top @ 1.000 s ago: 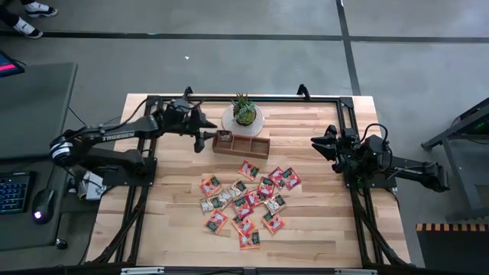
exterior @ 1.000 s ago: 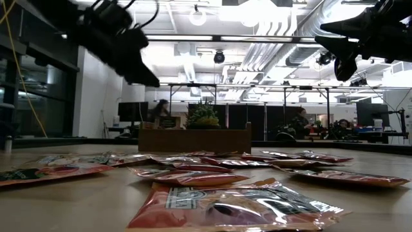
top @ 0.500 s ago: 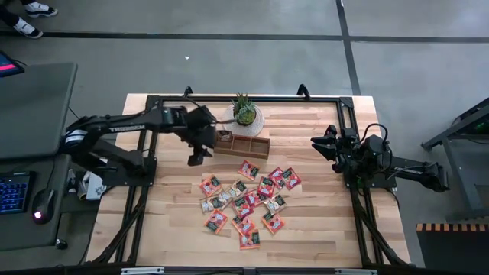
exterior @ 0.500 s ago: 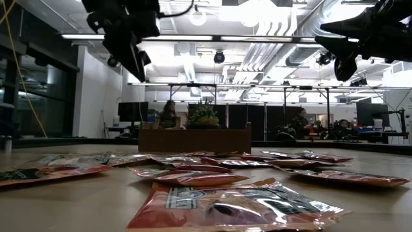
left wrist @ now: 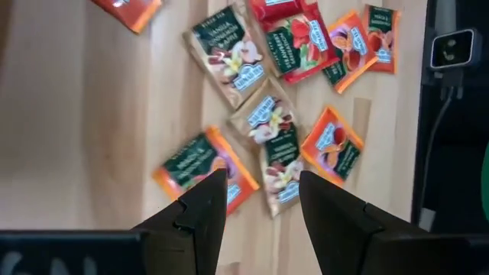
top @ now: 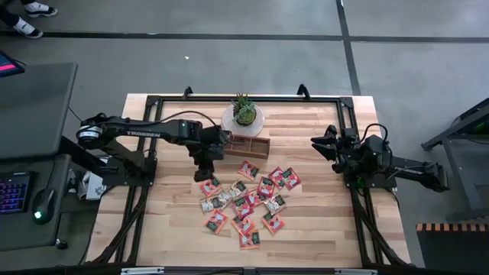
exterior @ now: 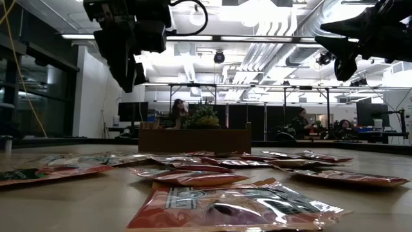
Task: Pick & Place Tea
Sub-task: Put the brown tea bag into the left section of the wooden organizer
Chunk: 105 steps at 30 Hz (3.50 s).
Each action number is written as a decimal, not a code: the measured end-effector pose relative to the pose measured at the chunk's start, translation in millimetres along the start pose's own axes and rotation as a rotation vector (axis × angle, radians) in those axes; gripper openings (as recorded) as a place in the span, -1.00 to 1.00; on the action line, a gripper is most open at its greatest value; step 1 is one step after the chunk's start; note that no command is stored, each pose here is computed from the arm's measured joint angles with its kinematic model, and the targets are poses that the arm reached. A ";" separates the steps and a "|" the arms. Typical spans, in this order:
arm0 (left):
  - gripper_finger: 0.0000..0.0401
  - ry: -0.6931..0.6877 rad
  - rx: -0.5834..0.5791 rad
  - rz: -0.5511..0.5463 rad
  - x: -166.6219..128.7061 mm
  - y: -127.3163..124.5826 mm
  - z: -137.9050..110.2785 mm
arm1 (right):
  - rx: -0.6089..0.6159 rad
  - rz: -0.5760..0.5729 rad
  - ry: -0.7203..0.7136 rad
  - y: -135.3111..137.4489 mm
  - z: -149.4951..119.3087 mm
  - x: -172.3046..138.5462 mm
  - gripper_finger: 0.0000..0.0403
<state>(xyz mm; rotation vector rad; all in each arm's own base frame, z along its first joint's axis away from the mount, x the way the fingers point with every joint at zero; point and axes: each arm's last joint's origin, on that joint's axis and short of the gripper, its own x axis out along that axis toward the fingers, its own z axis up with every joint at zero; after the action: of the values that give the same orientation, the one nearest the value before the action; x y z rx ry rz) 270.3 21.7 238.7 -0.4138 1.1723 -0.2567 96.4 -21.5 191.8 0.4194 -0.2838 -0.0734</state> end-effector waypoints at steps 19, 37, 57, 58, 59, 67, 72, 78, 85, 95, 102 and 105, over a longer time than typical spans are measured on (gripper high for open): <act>-0.19 -0.058 -0.212 -0.179 51.9 -2.5 -23.0 | 0.000 0.000 -0.001 0.1 0.1 0.0 -0.38; 0.36 0.054 -0.273 -0.172 90.2 10.0 -23.8 | 0.001 -0.003 0.005 -0.3 -0.5 0.0 -0.38; 0.32 0.092 -0.251 -0.155 110.6 4.4 -26.0 | 0.001 -0.003 0.006 -0.3 -0.6 0.0 -0.38; 0.32 0.093 -0.252 -0.157 110.7 4.2 -26.2 | 0.001 -0.004 0.006 -0.3 -0.6 0.0 -0.38; 0.32 0.097 -0.251 -0.160 111.0 3.4 -26.4 | 0.001 -0.003 0.006 -0.3 -0.6 0.0 -0.38; 0.32 0.099 -0.257 -0.169 112.2 0.5 -26.6 | 0.001 -0.004 0.006 -0.3 -0.6 0.0 -0.38; 0.32 0.097 -0.260 -0.169 112.3 0.5 -26.4 | 0.001 -0.004 0.007 -0.3 -0.7 0.0 -0.38; 0.21 0.097 -0.260 -0.169 112.3 0.3 -26.4 | 0.001 -0.004 0.007 -0.4 -0.6 0.0 -0.38; -0.14 0.097 -0.260 -0.169 112.3 0.3 -26.4 | 0.001 -0.004 0.007 -0.3 -0.6 0.0 -0.38; -0.61 0.087 -0.255 -0.143 112.5 1.1 -26.2 | 0.001 -0.004 0.007 -0.4 -0.6 0.0 -0.38; -0.97 0.081 -0.252 -0.129 112.5 1.6 -26.1 | 0.001 -0.004 0.007 -0.4 -0.6 0.0 -0.38; -0.98 0.088 -0.249 -0.152 112.2 1.4 -26.1 | 0.001 -0.003 0.007 -0.3 -0.6 0.0 -0.38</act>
<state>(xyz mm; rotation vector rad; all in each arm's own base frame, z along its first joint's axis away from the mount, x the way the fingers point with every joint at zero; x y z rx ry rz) 287.7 -27.2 135.9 -0.7179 1.2660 -0.2635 96.5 -21.5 191.2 0.4208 -0.2767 -0.0754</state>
